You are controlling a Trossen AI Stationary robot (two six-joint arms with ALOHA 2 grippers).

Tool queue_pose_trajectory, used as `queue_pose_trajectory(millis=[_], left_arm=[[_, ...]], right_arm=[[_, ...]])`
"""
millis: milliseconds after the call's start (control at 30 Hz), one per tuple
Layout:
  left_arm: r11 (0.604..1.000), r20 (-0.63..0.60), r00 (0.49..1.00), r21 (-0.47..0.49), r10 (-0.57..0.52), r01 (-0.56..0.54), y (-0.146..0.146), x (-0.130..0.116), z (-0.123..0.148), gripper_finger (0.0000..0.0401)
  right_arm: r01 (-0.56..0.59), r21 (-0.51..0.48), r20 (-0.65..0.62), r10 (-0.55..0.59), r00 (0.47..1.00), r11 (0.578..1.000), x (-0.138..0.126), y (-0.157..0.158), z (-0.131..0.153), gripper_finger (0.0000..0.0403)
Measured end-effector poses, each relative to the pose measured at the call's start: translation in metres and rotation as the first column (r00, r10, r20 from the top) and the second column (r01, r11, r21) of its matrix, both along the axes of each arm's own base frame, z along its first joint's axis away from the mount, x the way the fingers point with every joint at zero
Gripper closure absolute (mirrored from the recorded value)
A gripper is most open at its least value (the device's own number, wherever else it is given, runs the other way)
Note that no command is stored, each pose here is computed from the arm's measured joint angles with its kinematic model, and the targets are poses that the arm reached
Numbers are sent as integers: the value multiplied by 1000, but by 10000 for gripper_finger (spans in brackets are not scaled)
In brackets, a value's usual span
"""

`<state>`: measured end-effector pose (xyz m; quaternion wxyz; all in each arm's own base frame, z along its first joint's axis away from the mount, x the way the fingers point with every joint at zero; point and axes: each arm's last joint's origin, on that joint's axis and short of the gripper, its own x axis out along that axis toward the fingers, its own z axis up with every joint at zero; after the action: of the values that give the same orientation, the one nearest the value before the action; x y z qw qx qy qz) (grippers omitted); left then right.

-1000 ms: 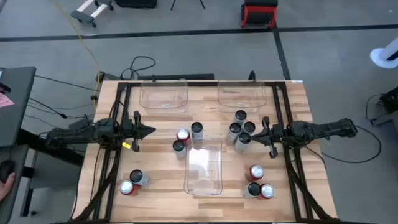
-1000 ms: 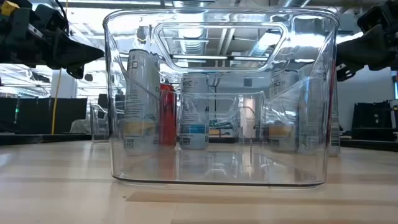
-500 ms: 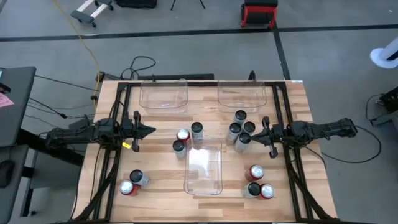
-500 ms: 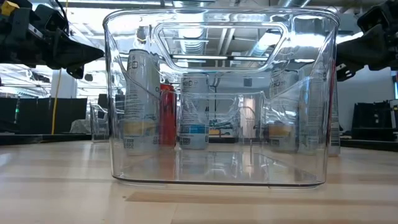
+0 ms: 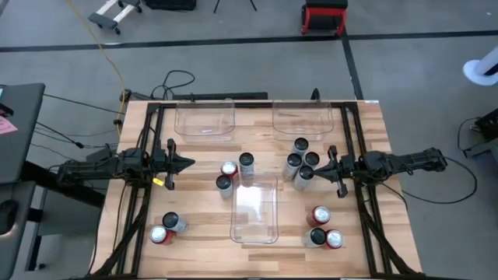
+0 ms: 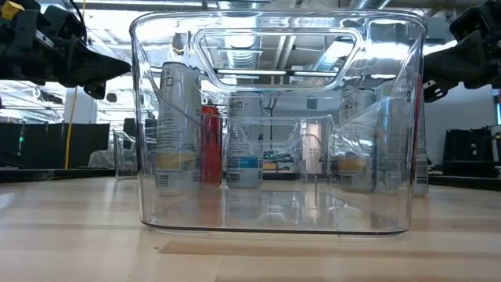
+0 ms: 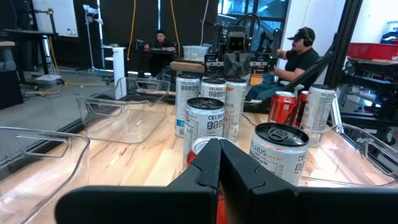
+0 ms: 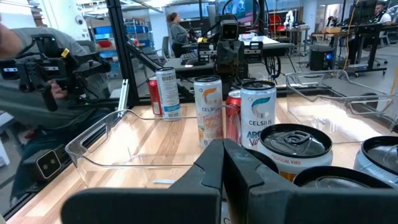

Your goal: Sort soda cans

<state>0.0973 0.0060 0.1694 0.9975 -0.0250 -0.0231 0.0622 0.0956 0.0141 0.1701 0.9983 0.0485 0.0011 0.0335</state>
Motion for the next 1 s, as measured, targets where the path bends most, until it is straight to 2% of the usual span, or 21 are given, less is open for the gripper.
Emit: queue_pose_trajectory(millis=[567, 600, 667, 800, 900, 1000], left_arm=[[1000, 0, 1000, -1, 0, 0, 0, 0, 0, 401], [1000, 1, 1000, -1, 1, -1, 0, 0, 0, 401], [1000, 16, 1000, -1, 12, -12, 0, 0, 2, 401], [1000, 67, 998, -20, 13, -12, 0, 0, 6, 401], [1000, 88, 996, -29, 7, -4, 0, -1, 8, 401], [998, 78, 997, 55, 10, -14, 0, -1, 8, 401]], right_arm=[[0, -1, 0, 0, 1000, 1000, 0, 0, 0, 376], [1, -20, 2, -1, 1000, 1000, 0, 0, 0, 376], [8, -123, 9, -7, 1000, 992, 0, -1, 0, 376], [29, -316, 27, -22, 999, 948, 0, -2, 1, 376], [31, -341, 28, -23, 999, 939, 1, -2, 1, 376], [32, -365, 32, -22, 999, 930, 1, -2, 1, 376]])
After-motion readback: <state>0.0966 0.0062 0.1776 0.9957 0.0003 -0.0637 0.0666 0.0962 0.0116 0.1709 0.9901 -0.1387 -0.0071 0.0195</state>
